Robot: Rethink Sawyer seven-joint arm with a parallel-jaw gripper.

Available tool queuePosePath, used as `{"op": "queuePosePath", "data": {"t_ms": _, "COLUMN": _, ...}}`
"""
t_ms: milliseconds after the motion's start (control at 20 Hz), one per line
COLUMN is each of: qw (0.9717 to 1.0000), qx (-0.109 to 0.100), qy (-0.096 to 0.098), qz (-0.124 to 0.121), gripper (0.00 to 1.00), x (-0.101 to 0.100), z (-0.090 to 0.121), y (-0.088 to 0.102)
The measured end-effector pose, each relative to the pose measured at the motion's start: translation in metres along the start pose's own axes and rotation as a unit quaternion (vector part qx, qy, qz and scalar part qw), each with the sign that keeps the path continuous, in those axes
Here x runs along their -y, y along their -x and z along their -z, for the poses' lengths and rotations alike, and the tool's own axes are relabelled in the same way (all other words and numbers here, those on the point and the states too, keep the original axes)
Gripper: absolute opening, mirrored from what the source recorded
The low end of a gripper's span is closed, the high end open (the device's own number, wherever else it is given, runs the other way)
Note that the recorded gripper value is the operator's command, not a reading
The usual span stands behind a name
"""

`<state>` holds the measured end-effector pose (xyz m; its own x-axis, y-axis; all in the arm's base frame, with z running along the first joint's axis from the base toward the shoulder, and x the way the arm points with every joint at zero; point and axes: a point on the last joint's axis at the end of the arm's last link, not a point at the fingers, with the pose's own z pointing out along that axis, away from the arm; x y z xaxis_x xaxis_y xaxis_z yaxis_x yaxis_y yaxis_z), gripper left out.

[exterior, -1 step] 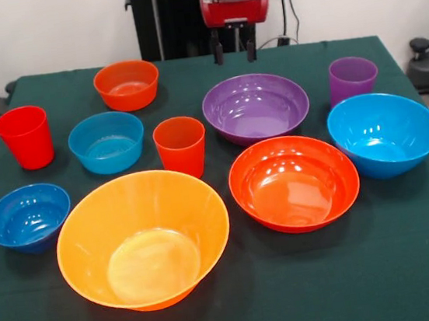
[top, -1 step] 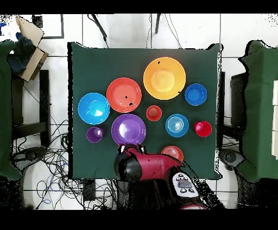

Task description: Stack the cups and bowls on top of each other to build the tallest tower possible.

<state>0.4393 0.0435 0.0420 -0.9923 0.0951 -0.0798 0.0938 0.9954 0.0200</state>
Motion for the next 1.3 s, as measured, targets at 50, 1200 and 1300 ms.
{"op": "queuePosePath", "data": {"t_ms": 50, "qw": 1.0000, "qx": 0.000, "qy": 0.000, "qz": 0.000, "gripper": 1.00, "x": 0.000, "z": 0.000, "y": 0.000}}
{"op": "queuePosePath", "data": {"t_ms": 1200, "qw": 0.9999, "qx": -0.005, "qy": -0.007, "qz": -0.010, "gripper": 1.00, "x": 0.016, "z": 0.037, "y": 0.037}}
{"op": "queuePosePath", "data": {"t_ms": 1300, "qw": 0.9999, "qx": 0.004, "qy": -0.007, "qz": -0.007, "gripper": 1.00, "x": 0.015, "z": 0.033, "y": 0.050}}
